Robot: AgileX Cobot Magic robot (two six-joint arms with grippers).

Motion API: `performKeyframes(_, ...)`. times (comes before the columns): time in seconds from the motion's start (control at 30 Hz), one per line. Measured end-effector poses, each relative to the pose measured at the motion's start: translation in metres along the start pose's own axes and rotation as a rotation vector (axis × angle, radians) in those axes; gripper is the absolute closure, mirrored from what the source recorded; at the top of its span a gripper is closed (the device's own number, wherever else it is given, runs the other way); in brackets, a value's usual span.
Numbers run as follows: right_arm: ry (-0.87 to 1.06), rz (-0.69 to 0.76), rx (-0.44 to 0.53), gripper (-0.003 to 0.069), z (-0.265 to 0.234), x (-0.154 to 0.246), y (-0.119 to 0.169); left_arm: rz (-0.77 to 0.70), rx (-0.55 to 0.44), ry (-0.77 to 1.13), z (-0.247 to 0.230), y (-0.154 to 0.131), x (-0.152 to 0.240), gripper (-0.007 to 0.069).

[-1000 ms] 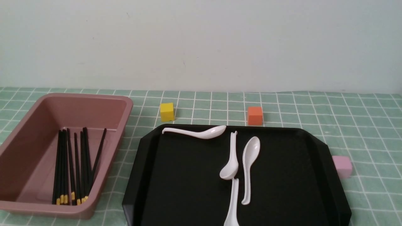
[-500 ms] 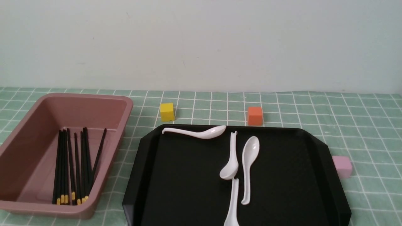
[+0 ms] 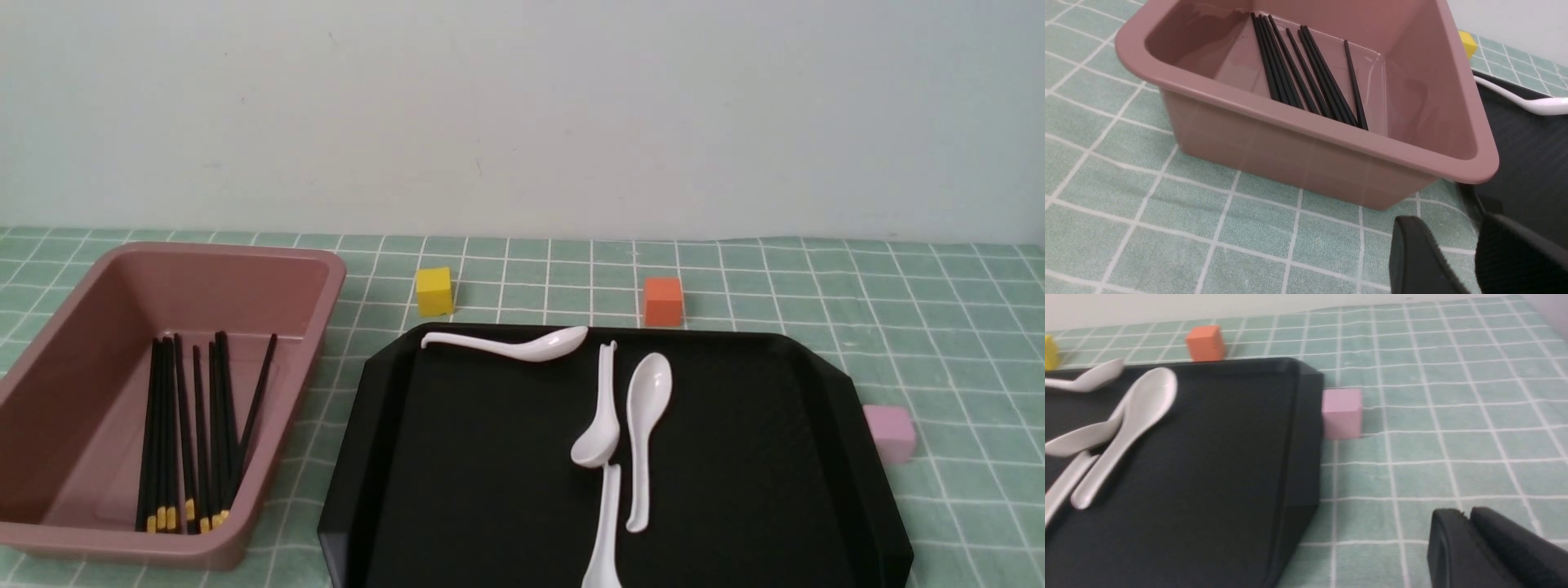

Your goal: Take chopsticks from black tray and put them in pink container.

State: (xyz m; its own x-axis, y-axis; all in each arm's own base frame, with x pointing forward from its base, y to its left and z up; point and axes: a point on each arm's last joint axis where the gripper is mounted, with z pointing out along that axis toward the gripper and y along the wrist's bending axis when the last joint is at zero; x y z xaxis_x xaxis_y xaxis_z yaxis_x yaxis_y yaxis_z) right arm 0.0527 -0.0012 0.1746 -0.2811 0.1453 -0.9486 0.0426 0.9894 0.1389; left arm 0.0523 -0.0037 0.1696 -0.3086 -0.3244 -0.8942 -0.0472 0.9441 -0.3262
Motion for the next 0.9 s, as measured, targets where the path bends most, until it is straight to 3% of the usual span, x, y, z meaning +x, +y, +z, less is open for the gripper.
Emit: performKeyframes(0.9,-0.001,0.001,0.010,0.0552,0.0000,0.0000,-0.0006,0.000,0.000,0.000,0.0000,0.0000,0.0000,0.0386)
